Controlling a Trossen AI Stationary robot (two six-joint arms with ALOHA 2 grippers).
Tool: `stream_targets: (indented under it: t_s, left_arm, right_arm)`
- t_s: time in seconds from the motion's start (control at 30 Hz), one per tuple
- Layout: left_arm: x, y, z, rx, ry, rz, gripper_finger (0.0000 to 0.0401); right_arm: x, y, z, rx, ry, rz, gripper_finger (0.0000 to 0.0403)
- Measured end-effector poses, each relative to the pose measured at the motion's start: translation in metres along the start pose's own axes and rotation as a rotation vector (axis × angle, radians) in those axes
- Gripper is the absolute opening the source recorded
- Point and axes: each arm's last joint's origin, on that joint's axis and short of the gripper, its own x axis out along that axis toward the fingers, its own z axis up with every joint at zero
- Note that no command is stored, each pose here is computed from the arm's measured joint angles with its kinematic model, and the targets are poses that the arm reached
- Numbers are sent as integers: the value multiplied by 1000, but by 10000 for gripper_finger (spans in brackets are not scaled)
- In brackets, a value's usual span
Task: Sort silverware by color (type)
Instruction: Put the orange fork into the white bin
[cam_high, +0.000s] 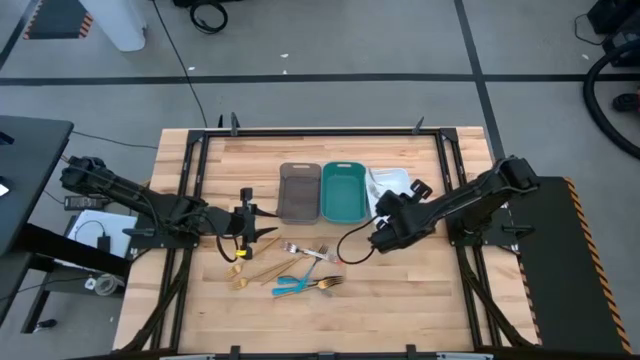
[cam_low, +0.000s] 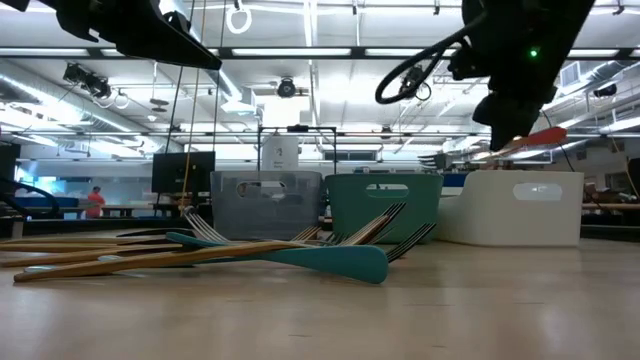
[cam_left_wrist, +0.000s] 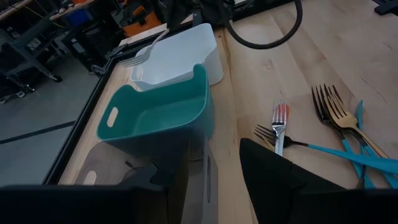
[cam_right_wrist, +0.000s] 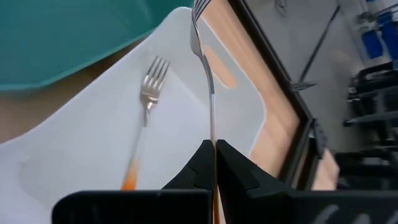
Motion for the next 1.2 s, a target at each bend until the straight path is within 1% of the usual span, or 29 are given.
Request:
stream_targets:
  t_s: [0.27, 0.43, 0.63, 0.97, 1.2]
  left_arm:
    - [0, 0, 0, -1, 0, 0, 151]
    - [0, 0, 0, -1, 0, 0, 151]
    - [0, 0, 0, -1, 0, 0, 151]
    - [0, 0, 0, -2, 0, 0, 151]
    - [0, 0, 0, -4, 0, 0, 151]
  right_arm:
    - [14, -2, -17, 74, -9, 78, 12]
    - [20, -2, -24, 128, -18, 98, 12]
    - [28, 4, -30, 164, -36, 128, 12]
    - [39, 8, -40, 198, -37, 136, 12]
    - [41, 9, -42, 211, -37, 151, 12]
